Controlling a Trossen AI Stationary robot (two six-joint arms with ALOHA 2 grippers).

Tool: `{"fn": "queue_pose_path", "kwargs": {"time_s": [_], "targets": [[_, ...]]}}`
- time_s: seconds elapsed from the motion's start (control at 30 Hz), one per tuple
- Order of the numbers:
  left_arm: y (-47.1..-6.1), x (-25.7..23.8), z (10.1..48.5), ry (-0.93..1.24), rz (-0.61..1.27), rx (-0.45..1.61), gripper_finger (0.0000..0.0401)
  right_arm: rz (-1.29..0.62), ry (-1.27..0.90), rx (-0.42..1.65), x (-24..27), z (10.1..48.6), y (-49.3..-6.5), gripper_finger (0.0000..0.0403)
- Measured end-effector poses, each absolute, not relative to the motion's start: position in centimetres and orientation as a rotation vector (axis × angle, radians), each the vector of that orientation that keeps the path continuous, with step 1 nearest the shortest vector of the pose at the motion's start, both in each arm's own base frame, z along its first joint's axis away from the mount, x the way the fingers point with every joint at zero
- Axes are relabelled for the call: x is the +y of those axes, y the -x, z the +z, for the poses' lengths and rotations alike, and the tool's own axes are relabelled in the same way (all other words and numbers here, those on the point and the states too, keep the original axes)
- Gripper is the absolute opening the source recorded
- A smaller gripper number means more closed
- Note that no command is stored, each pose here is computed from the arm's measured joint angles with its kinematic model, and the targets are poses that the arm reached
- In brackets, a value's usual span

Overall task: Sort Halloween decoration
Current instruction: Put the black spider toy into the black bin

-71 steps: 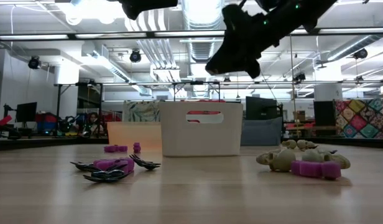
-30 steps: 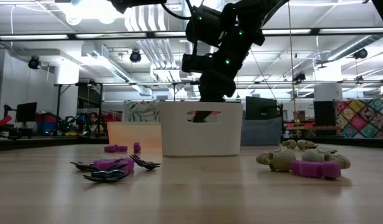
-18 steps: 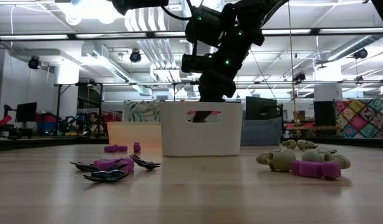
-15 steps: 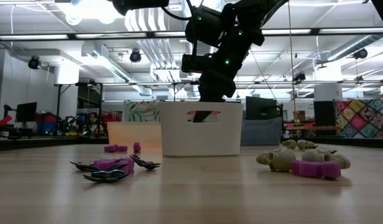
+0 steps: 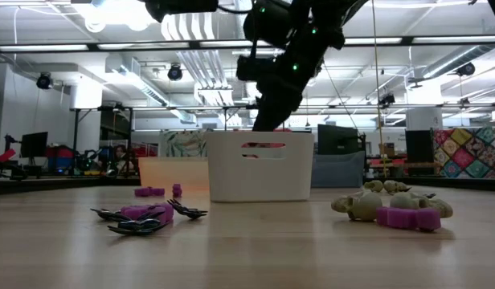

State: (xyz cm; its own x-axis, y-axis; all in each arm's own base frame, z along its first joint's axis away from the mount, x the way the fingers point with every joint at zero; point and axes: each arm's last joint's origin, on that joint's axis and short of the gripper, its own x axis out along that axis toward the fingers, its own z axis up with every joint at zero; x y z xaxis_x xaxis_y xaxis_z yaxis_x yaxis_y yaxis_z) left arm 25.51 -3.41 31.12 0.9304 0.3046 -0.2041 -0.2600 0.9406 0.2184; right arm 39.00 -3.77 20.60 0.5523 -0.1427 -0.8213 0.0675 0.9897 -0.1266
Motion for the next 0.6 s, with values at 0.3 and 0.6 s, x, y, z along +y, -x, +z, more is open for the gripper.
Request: {"fn": "queue_pose_path", "kwargs": {"time_s": [0.3, 0.6], "targets": [[-25.5, -3.4, 30.7, -0.155, 0.294, 0.266, 0.0045, -0.057, -0.009, 0.925, -1.6, 25.2, -36.5, 0.0123], [-26.1, -3.5, 29.9, -0.102, 0.300, 0.284, 0.0045, 0.002, -0.057, 0.946, 2.5, 28.0, -32.6, 0.0110]]}}
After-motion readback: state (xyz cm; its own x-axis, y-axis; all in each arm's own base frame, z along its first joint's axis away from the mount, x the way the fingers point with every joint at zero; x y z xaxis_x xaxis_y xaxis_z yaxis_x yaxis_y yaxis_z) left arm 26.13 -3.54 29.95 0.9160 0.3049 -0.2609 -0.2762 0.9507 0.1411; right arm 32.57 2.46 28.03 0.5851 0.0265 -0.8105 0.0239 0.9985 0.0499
